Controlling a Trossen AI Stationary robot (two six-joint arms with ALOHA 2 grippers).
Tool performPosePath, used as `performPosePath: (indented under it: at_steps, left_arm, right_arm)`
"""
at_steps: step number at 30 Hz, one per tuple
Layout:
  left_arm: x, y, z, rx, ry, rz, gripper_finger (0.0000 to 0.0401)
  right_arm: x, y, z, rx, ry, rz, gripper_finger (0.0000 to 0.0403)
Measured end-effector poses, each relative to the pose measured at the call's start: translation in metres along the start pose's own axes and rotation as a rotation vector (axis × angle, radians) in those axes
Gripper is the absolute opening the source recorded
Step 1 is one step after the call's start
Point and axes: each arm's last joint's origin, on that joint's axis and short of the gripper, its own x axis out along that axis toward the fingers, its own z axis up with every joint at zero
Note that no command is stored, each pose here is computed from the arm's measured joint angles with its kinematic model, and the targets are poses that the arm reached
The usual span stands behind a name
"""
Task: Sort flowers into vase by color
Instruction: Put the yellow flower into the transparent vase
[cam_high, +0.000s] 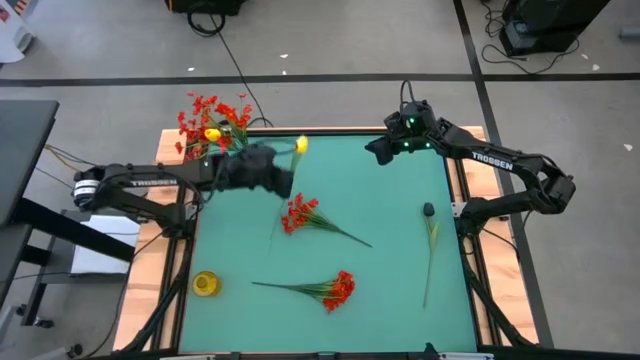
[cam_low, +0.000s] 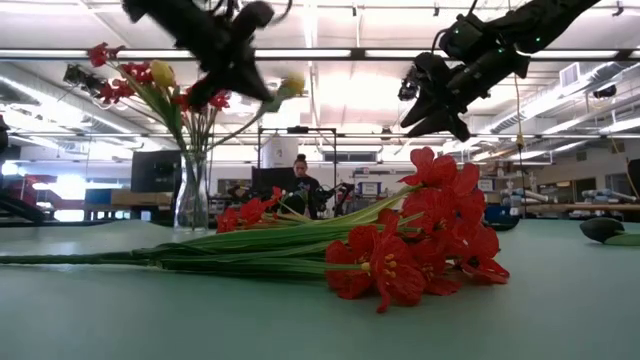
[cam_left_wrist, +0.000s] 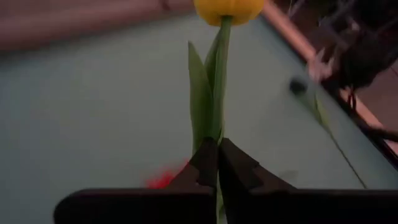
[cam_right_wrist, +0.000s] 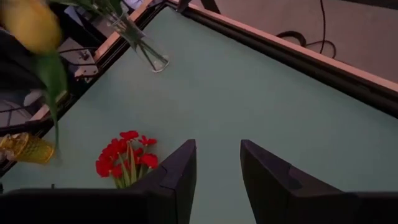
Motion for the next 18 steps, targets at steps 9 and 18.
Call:
performPosePath:
  at_steps: [9,18]
  left_arm:
    - [-0.054,0.003,0.065,0.211,-0.423,0.202,0.0006]
    - [-0.114,0.010,0.075,0.357,-0.640,0.422,0.0001]
  right_arm:
    - [0.000,0.000,0.000,0.001,-0.010,-0.027,0.0134]
    - [0.001,0.001,0.003,-0.070,-0.053,-0.077,0.0134]
